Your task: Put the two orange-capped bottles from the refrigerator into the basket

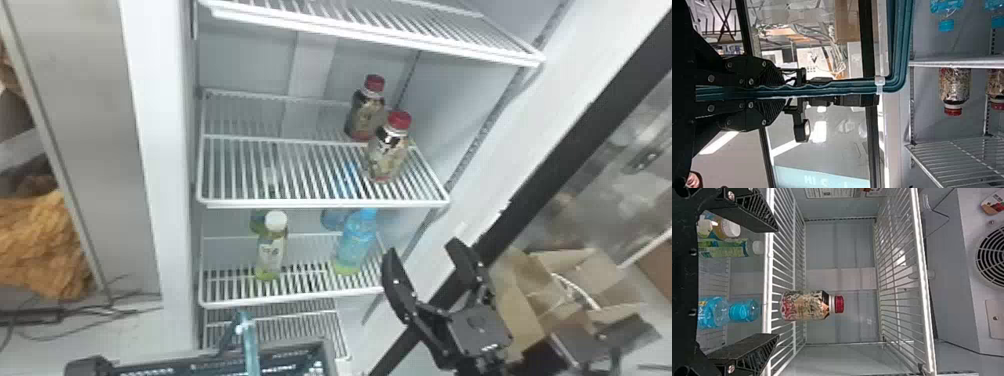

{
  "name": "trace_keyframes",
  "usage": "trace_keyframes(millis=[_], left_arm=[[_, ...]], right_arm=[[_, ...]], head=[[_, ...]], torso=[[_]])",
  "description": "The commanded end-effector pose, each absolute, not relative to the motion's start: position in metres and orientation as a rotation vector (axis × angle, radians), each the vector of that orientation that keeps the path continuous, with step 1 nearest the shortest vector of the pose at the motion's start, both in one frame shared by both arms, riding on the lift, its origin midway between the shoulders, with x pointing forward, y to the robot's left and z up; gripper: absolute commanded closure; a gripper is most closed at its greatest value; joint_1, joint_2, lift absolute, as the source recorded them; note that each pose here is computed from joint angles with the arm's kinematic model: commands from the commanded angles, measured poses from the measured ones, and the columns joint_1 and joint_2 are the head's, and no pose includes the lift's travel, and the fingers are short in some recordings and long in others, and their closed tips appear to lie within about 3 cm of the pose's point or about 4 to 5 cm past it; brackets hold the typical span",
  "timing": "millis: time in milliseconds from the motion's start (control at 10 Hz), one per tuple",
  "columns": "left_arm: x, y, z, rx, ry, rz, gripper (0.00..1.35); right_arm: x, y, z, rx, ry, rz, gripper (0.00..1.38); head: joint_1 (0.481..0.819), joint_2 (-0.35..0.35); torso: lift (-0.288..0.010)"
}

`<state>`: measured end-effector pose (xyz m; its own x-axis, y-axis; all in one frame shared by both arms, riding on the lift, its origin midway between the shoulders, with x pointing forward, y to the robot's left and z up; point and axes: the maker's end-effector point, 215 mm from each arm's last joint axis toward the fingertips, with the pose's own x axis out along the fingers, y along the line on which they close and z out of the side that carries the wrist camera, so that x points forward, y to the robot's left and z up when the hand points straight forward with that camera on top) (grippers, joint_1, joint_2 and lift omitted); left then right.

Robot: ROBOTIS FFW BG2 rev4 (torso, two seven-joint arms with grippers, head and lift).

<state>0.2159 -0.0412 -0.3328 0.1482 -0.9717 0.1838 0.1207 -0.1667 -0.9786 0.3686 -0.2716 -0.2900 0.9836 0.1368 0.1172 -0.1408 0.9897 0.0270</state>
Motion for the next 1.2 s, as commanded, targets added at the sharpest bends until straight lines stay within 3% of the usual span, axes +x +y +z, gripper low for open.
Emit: trace_keyframes(millis=[0, 1100], left_arm=[[0.216, -0.0411, -0.3334, -1.324, 0.924, -1.263, 1.21], [0.2161, -0.0414, -0.3327, -1.327, 0.922, -1.265, 1.21]], right_arm=[[0.3684, -0.2721, -0.2898, 0.035, -0.117, 0.138, 0.11], [0.3667, -0.2739, -0.2852, 0.034, -0.132, 0.129, 0.11]], head=[[0.695, -0.35], [0.695, -0.35]], torso=[[-0.04], [-0.04]])
